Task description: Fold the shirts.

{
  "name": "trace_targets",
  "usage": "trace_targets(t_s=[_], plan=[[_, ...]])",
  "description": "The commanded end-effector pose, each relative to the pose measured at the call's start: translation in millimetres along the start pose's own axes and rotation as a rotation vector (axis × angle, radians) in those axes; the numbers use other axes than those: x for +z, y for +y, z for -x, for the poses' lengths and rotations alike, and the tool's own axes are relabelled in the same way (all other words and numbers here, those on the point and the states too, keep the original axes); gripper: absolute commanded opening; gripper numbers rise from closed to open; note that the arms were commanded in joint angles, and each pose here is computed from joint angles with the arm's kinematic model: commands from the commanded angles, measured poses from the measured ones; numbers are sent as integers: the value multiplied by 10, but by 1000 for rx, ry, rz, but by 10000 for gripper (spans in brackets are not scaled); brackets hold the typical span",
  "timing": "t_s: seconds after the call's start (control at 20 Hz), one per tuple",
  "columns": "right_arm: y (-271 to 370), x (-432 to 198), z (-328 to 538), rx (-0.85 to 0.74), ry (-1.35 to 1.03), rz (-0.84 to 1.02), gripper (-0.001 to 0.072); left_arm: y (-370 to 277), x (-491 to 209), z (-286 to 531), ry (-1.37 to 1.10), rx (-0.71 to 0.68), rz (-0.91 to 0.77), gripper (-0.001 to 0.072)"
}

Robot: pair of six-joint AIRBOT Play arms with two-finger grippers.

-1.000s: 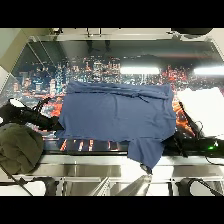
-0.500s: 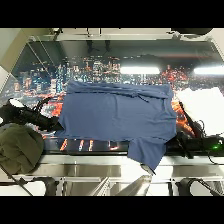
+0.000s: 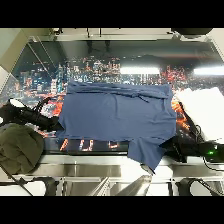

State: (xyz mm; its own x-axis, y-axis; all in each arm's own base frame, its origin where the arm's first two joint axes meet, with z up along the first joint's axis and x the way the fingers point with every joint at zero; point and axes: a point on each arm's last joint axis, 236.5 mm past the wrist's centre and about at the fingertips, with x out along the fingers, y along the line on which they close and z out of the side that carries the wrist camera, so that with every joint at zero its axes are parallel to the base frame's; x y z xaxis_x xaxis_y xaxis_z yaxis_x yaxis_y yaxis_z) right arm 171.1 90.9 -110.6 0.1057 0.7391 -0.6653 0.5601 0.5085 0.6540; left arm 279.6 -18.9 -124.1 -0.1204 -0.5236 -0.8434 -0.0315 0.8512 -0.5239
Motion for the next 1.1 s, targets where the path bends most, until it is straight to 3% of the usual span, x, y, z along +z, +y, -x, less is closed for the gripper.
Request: trace_targets(t_s=[0.0,0.2,0.25,0.3,0.4,0.45,0.5,0.85,1.05], plan=[[-8,189,-53,19,-78,24,566,-13,-19,2,7,-6,0,29],[-57,116,-127,28,-31,15,562,-48,-73,4,30,-20,0,29],[-74,87,-154,31,-17,17,471,-53,-83,4,34,-23,0,29],[-75,67,-180,42,-9,28,325,-55,-86,4,35,-24,0,29],[-59,39,-205,61,7,36,280,-64,-99,5,41,-27,0,29],[-38,16,-205,71,16,49,196,-69,-110,6,46,-29,0,29],[-11,-6,-201,82,26,49,41,-78,-123,7,51,-33,0,29],[660,-23,197,228,5,131,15,-202,-184,129,101,-72,-21,29],[1216,351,762,224,-175,287,15,-456,-77,545,123,-122,-95,29]])
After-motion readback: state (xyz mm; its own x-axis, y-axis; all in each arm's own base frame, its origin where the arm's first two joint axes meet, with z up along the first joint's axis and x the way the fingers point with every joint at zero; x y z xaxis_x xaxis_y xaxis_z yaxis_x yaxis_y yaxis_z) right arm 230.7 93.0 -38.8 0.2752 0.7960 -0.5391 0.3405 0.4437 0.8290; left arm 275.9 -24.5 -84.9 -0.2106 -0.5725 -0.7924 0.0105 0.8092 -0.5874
